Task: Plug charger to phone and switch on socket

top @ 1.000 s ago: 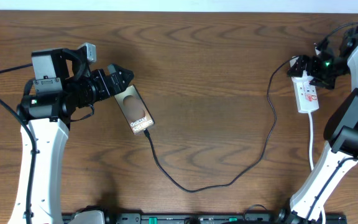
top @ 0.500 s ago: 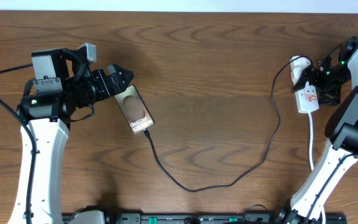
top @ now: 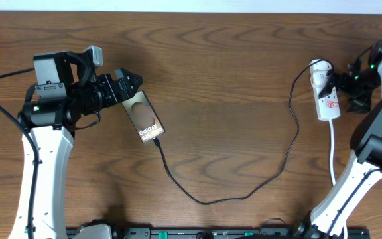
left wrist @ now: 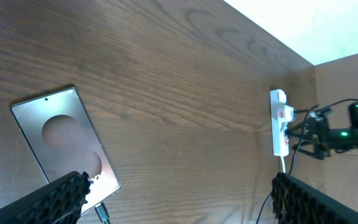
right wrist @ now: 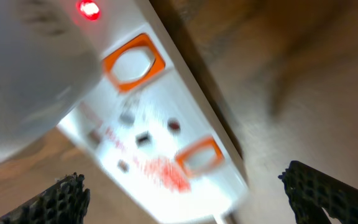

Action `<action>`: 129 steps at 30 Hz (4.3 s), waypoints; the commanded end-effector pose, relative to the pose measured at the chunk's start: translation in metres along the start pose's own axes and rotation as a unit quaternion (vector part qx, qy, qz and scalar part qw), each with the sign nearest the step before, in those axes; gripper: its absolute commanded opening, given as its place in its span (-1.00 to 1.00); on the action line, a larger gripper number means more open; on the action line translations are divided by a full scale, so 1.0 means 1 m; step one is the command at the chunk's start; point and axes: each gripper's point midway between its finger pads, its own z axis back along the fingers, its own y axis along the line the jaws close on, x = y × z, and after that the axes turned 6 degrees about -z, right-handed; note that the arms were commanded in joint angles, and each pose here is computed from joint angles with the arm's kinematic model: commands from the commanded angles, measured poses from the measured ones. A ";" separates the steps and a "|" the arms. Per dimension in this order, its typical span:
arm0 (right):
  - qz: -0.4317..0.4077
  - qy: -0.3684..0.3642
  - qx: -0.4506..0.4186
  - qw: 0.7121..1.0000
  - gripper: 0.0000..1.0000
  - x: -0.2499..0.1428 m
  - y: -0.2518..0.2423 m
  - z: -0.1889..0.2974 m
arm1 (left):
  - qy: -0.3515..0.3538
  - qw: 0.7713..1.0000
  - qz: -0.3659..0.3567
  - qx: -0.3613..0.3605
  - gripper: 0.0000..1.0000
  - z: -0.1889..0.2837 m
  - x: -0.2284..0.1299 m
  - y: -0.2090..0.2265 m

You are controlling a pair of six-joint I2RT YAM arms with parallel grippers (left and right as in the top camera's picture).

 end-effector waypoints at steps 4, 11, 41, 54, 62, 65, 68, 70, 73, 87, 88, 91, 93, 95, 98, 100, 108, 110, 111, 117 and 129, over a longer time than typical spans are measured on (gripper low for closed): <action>0.005 -0.088 -0.035 0.995 0.99 -0.007 -0.006 0.082 | -0.007 1.000 -0.007 0.005 0.91 0.003 0.003 0.000; 0.001 -0.141 -0.038 0.989 0.99 -0.036 -0.004 0.147 | -0.006 1.000 -0.006 0.005 0.91 0.003 0.003 0.001; 0.010 -0.209 0.005 0.978 0.99 -0.075 0.013 0.212 | -0.004 1.000 -0.004 0.005 0.91 0.004 0.001 0.000; 0.010 -0.209 0.005 0.978 0.98 -0.075 0.013 0.212 | -0.106 0.976 -0.070 0.176 0.91 0.069 -0.008 0.004; 0.010 -0.209 0.005 0.978 0.98 -0.075 0.013 0.212 | -0.269 0.938 -0.128 0.176 0.91 0.099 -0.028 0.003; 0.010 -0.209 0.005 0.978 0.99 -0.075 0.013 0.212 | -0.354 0.911 -0.153 0.144 0.91 0.108 -0.026 -0.003; 0.010 -0.209 0.005 0.978 0.99 -0.075 0.013 0.212 | -0.421 0.883 -0.172 0.117 0.91 0.114 -0.028 -0.007; 0.010 -0.209 0.005 0.978 0.98 -0.075 0.013 0.212 | -0.475 0.855 -0.186 0.097 0.91 0.119 -0.037 -0.004; 0.010 -0.209 0.005 0.978 0.99 -0.075 0.013 0.212 | -0.505 0.837 -0.192 0.088 0.91 0.118 -0.048 0.004; 0.010 -0.209 0.005 0.978 0.99 -0.075 0.013 0.212 | -0.475 0.853 -0.170 0.131 0.91 0.078 -0.088 0.063; 0.010 -0.209 0.005 0.978 0.99 -0.075 0.013 0.212 | -0.462 0.860 -0.164 0.140 0.91 0.073 -0.091 0.070; 0.010 -0.209 0.005 0.978 0.99 -0.075 0.013 0.212 | -0.420 0.880 -0.144 0.168 0.91 0.058 -0.105 0.090; 0.010 -0.209 0.005 0.978 0.99 -0.075 0.013 0.212 | -0.384 0.894 -0.125 0.197 0.91 0.048 -0.118 0.109; 0.010 -0.209 0.005 0.978 0.99 -0.075 0.013 0.212 | -0.388 0.889 -0.125 0.207 0.91 0.051 -0.116 0.111; 0.010 -0.209 0.005 0.978 0.98 -0.075 0.013 0.212 | -0.383 0.886 -0.148 0.217 0.91 0.051 -0.116 0.111; 0.010 -0.209 0.005 0.978 0.99 -0.075 0.013 0.212 | -0.383 0.886 -0.148 0.217 0.91 0.051 -0.116 0.111; 0.010 -0.209 0.005 0.978 0.99 -0.075 0.013 0.212 | -0.382 0.886 -0.148 0.217 0.91 0.051 -0.117 0.112; 0.010 -0.209 0.005 0.978 0.99 -0.075 0.013 0.212 | -0.381 0.886 -0.148 0.217 0.91 0.051 -0.117 0.112; 0.010 -0.209 0.005 0.978 0.98 -0.075 0.013 0.212 | -0.382 0.886 -0.148 0.217 0.91 0.051 -0.117 0.112; 0.010 -0.209 0.005 0.978 0.99 -0.075 0.013 0.212 | -0.381 0.886 -0.148 0.217 0.91 0.051 -0.117 0.112; 0.010 -0.209 0.005 0.978 0.99 -0.075 0.013 0.212 | -0.381 0.886 -0.148 0.217 0.91 0.051 -0.117 0.112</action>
